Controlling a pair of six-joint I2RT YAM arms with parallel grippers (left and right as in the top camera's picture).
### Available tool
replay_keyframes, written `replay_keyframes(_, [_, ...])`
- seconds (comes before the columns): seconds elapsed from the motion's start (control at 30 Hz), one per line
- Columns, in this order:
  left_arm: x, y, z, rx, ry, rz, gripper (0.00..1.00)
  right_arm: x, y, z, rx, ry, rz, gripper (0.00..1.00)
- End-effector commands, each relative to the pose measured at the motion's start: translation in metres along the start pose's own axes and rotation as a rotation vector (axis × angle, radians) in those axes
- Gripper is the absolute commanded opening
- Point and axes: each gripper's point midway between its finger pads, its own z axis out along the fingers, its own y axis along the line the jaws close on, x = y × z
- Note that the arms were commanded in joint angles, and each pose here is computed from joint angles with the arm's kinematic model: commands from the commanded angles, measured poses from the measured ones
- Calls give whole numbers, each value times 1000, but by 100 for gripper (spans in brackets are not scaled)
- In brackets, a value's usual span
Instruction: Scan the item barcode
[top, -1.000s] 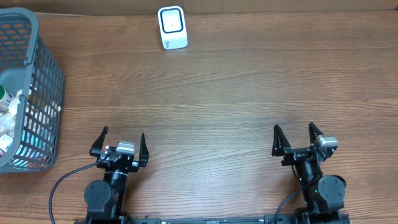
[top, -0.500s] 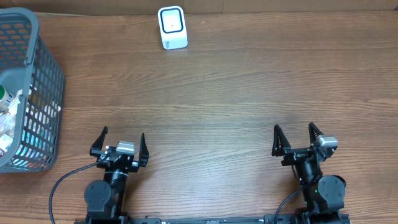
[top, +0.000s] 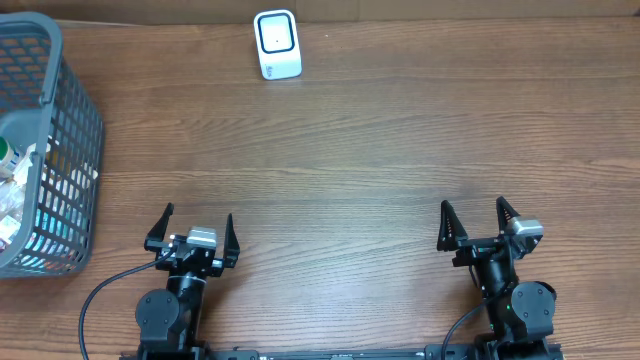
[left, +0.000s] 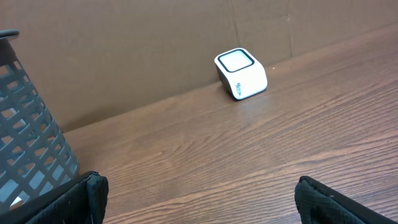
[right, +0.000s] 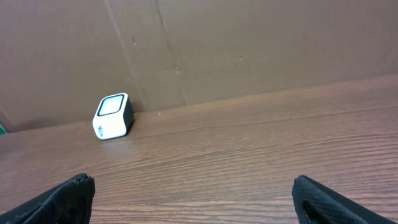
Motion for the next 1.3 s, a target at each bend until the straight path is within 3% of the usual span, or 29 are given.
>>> replay_keyframes(0.0, [1, 3, 0, -17, -3, -4, 100, 1, -1, 0, 3, -7, -5, 100])
replay_keyframes(1.17, [2, 6, 0, -37, 4, 6, 100, 1, -1, 0, 3, -7, -5, 100])
replay_keyframes(1.27, [2, 6, 0, -33, 2, -52, 99, 1, -1, 0, 3, -7, -5, 100])
